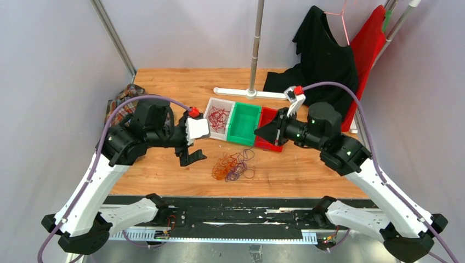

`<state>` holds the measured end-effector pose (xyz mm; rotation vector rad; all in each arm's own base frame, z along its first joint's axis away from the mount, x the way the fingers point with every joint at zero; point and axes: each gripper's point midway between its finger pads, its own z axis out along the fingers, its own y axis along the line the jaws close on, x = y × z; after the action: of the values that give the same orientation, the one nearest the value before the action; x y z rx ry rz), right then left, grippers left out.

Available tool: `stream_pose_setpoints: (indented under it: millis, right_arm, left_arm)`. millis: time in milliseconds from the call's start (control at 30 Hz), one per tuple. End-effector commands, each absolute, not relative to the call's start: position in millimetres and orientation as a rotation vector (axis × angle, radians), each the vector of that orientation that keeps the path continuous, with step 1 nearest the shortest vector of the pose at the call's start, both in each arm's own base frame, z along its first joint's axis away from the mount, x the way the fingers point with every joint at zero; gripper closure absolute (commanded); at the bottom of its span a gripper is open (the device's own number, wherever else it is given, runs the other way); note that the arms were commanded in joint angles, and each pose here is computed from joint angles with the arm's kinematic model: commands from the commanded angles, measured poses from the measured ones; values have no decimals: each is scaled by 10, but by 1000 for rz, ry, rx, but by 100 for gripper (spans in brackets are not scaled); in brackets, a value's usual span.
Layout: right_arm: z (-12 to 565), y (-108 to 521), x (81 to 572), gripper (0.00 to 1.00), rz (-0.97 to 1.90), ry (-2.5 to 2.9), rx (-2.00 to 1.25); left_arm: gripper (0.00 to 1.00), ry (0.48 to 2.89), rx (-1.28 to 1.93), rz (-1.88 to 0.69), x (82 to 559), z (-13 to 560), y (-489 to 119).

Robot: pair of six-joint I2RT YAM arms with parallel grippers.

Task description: Untangle the cables

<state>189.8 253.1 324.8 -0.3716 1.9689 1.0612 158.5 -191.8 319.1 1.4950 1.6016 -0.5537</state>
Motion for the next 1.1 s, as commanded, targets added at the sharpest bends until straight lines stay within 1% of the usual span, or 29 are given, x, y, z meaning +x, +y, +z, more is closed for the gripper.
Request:
stream_pose_setpoints:
  millis: [0, 233, 467, 567, 733, 933, 1000, 1067]
  right_arm:
    - [3606, 2755, 1660, 99, 1245, 1926, -517]
    - [4060, 3072, 1647, 99, 1393, 1781, -587]
    - [4562, 3448, 1568, 99, 1507, 1618, -636]
    - [4758, 3612, 1540, 99, 1541, 1560, -648]
    - [4918, 3829, 1562, 99, 1583, 1497, -634]
    - [5056, 4076, 1478, 99, 1640, 1441, -657]
    - [5094, 4148, 1453, 99, 1651, 1428, -664]
    - [5117, 4200, 1435, 99, 1658, 1421, -669]
  left_arm:
    - [2, 1503, 1478, -600, 1553, 3472, -2027]
    - [2, 1430, 1382, -690, 1600, 3691, -2212]
    - [2, 1340, 1134, -857, 1634, 3891, -2413]
    - [2, 1307, 1088, -933, 1570, 3949, -2458]
    - [2, 1286, 1093, -1030, 1413, 3967, -2485]
    - [0, 1278, 1065, -1000, 1441, 3884, -2450]
    - [4, 1275, 1053, -986, 1477, 3892, -2450]
    - [12, 1275, 1029, -961, 1535, 3909, -2440]
